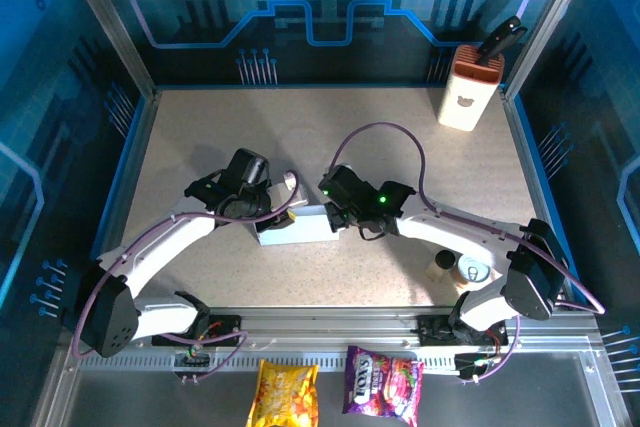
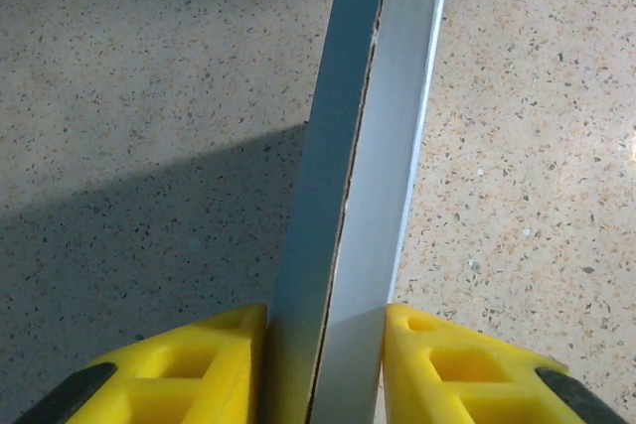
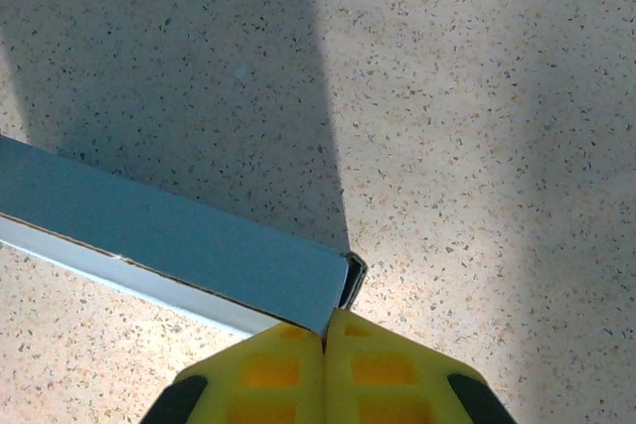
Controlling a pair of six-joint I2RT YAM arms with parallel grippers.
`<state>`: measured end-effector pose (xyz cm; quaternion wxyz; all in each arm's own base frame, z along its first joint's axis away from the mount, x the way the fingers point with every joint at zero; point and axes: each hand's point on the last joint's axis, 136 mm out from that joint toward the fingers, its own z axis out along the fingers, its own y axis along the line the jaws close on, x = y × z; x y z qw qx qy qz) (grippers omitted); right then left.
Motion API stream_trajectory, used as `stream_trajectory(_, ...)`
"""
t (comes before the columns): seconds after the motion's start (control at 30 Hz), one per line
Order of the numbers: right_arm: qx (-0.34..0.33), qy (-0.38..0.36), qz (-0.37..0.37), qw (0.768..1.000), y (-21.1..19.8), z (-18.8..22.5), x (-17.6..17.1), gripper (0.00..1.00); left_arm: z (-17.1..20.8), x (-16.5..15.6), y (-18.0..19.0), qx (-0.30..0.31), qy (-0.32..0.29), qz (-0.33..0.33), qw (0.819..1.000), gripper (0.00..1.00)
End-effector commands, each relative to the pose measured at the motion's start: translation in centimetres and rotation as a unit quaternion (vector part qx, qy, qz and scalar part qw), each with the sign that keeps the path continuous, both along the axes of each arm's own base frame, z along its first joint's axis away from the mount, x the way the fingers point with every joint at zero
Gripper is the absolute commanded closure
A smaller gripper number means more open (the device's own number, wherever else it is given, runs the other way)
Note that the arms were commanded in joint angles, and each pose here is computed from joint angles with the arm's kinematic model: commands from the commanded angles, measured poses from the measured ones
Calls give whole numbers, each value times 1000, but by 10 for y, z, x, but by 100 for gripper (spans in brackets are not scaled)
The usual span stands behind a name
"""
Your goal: Fold the paper box
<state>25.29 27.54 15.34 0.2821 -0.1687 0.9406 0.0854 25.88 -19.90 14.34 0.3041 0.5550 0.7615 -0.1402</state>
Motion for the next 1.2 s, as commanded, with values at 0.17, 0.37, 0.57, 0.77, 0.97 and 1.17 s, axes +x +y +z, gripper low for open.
stream_trajectory(0.17, -14, 36, 10, 999, 1, -16, -23, 100, -12, 0, 1, 13, 15, 4, 1000, 67)
stream_trajectory(0.37, -20, 37, 8, 999, 0, -21, -23, 100, -2, -2, 0, 0, 4, 2, 1000, 64)
stream_trajectory(0.57, -10, 23, 10, 1000, 1, -6, -20, 85, -6, -9, -2, -6, 11, -10, 1000, 66)
stream_trajectory(0.77, 17, -13, 93, 995, 13, 22, -21, 67, -11, -13, -2, -5, 17, -17, 1000, 66)
stream_trajectory(0.97, -13, -79, 276, 958, 18, 41, -25, 49, -10, -14, -4, -11, 16, -25, 999, 66)
stream_trajectory(1.17, 13, -162, 457, 875, 9, 52, -27, 49, -12, -17, -3, -12, 15, -28, 999, 67)
